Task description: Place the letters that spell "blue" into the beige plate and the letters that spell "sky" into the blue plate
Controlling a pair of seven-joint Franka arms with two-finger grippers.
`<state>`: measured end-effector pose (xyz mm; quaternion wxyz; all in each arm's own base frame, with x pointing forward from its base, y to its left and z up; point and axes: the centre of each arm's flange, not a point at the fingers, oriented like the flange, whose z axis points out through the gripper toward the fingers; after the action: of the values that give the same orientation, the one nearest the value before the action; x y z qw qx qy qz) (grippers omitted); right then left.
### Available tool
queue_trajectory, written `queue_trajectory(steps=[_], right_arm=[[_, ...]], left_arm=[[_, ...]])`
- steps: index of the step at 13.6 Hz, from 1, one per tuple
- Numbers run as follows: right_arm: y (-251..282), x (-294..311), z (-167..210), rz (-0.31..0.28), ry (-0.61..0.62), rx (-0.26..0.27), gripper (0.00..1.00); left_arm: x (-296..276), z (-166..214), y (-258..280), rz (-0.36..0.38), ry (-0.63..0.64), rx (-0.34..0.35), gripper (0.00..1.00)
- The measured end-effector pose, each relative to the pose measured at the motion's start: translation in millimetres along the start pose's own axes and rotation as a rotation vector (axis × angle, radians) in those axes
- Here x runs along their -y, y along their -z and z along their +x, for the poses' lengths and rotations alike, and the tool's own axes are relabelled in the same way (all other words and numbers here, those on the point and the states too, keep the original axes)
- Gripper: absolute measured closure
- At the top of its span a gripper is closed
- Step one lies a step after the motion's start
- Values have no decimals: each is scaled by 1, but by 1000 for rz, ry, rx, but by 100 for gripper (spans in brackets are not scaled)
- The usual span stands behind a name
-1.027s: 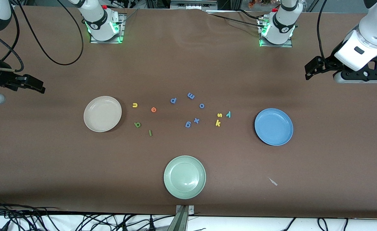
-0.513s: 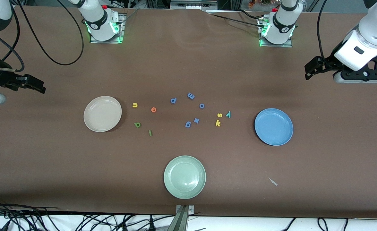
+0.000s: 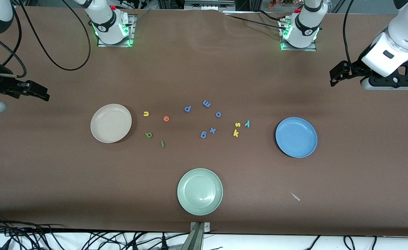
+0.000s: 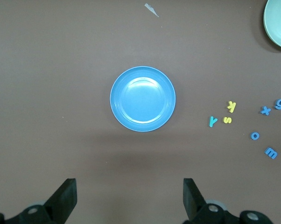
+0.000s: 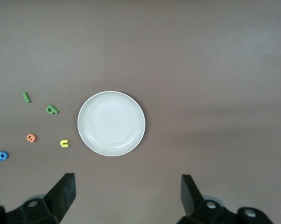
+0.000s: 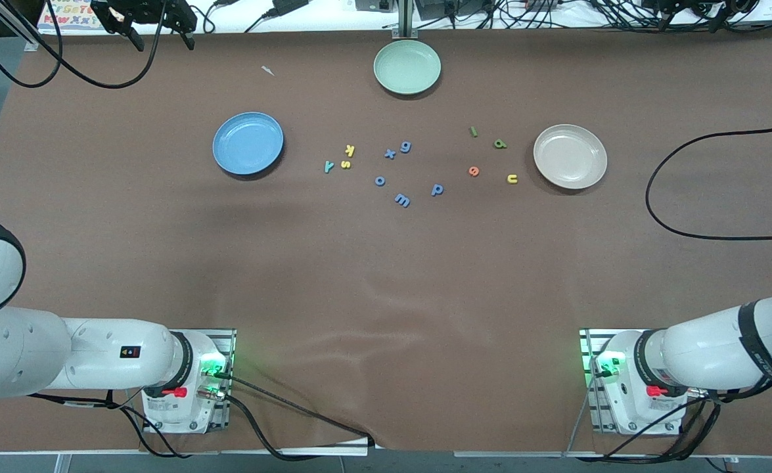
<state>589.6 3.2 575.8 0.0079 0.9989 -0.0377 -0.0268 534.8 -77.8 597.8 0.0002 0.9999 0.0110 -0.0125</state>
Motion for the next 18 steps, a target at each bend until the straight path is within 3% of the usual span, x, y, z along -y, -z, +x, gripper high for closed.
queue_trajectory(steps=[18], right_arm=[[0, 9, -1, -1, 15, 0, 0]], left_arm=[[0, 0, 0, 0, 0, 0, 0]])
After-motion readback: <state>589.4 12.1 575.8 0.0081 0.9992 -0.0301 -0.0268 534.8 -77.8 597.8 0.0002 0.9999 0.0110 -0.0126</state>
